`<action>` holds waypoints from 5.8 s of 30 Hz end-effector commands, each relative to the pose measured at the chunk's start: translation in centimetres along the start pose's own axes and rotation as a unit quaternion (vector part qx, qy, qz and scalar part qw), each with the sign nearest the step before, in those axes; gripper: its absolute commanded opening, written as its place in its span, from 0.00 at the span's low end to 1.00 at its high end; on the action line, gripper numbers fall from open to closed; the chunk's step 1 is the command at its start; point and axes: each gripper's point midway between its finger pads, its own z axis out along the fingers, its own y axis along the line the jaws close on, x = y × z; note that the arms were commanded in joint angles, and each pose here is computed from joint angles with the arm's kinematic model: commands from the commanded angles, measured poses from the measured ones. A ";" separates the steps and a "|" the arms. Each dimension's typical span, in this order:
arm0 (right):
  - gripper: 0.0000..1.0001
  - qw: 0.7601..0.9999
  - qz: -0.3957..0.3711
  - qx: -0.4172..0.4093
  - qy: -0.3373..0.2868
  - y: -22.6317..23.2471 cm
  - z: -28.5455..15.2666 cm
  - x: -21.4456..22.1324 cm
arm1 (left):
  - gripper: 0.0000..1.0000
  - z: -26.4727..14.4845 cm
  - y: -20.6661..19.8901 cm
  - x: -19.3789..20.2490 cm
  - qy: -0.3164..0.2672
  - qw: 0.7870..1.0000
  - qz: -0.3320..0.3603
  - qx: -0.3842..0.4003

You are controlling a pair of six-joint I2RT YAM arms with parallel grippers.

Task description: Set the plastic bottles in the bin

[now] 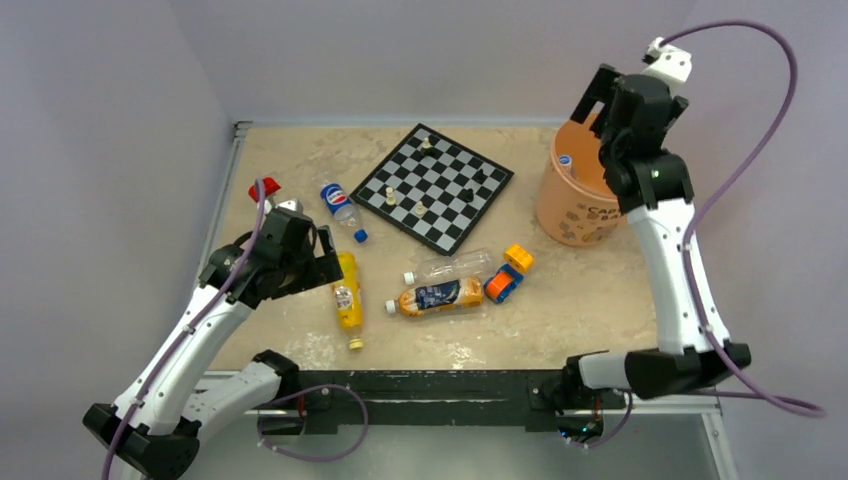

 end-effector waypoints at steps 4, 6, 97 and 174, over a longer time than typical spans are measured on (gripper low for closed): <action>0.99 0.961 -0.057 -0.257 0.087 10.3 -11.2 9.5 | 1.00 -0.6 -0.5 -1.1 -0.027 0.999 0.010 0.016; 0.99 0.938 -0.084 -0.313 0.122 12.3 -13.8 13.8 | 1.00 -0.8 -1.2 -1.2 -0.024 0.999 0.029 0.037; 0.42 0.968 -0.169 -0.139 -0.125 2.1 -1.5 -0.8 | 1.00 -2.3 1.3 -1.9 -0.054 0.998 0.036 -0.011; 0.49 0.676 -0.465 -0.572 -0.003 18.1 -20.3 25.3 | 1.00 -2.0 2.6 -1.7 -0.061 0.997 0.036 -0.040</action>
